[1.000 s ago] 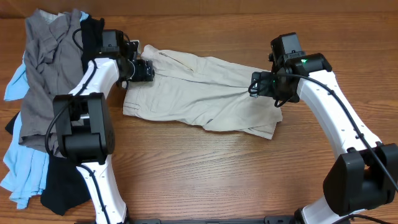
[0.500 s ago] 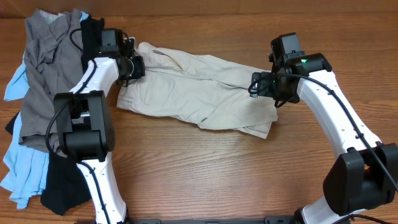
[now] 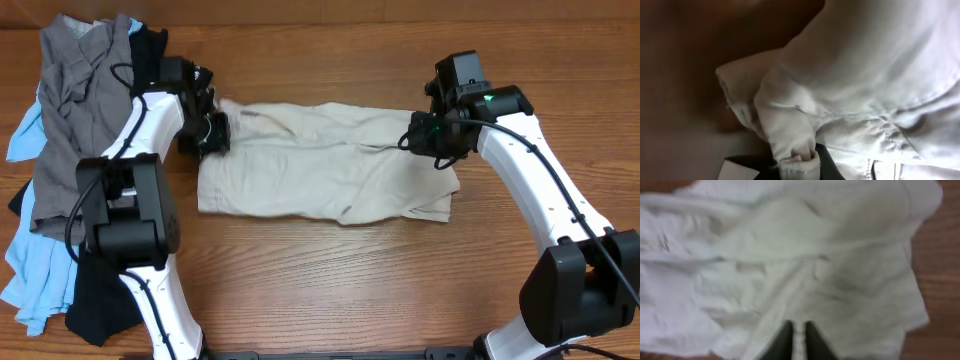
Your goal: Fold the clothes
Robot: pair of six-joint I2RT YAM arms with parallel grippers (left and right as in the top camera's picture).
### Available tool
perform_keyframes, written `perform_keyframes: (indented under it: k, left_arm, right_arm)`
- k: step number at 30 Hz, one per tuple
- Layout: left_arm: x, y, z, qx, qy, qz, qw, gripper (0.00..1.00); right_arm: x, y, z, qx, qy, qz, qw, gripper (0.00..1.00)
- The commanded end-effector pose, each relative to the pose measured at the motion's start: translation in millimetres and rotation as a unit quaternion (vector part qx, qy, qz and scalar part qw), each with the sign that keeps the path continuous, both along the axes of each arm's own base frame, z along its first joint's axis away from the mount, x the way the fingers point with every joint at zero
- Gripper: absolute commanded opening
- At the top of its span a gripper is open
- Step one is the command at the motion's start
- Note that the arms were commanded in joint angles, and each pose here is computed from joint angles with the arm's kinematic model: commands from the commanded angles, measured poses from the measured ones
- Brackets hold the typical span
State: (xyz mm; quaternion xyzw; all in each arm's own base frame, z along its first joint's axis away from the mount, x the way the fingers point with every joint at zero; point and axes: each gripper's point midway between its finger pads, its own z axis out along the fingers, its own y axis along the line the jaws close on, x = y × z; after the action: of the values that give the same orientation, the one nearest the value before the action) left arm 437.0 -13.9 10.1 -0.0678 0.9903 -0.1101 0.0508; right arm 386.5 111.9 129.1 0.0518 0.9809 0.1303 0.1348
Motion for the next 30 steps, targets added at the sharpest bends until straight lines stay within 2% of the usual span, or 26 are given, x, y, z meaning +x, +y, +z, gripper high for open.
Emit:
perform_keyframes:
  k: [1, 7, 18, 23, 25, 30]
  left_arm:
    - [-18.4, 4.1, 27.1, 0.028, -0.001, -0.026, 0.999, 0.04]
    - [-28.7, 23.6, 81.0, 0.078, -0.036, -0.014, 0.996, 0.04]
    - [-27.5, 15.8, 143.6, 0.074, -0.109, -0.014, 0.991, 0.04]
    - [-29.8, -43.7, 175.6, 0.011, -0.151, -0.070, 0.986, 0.04]
    - [-35.9, -96.0, 177.9, -0.018, -0.155, -0.112, 0.981, 0.04]
    - [-40.5, -181.4, 191.3, -0.055, -0.199, -0.166, 0.964, 0.04]
  right_arm:
    - [1.9, 12.7, -22.3, 0.027, 0.016, 0.012, 0.999, 0.04]
    - [3.5, 15.7, -58.5, 0.033, 0.041, 0.007, 0.999, 0.04]
    - [-14.7, 16.8, -99.3, 0.038, 0.085, 0.011, 0.996, 0.04]
    - [-18.0, 17.7, -106.6, 0.042, 0.085, 0.012, 0.995, 0.04]
    - [-17.6, 19.2, -106.0, 0.047, 0.085, 0.013, 0.995, 0.04]
    - [-17.8, 19.3, -106.0, 0.047, 0.085, 0.013, 0.995, 0.04]
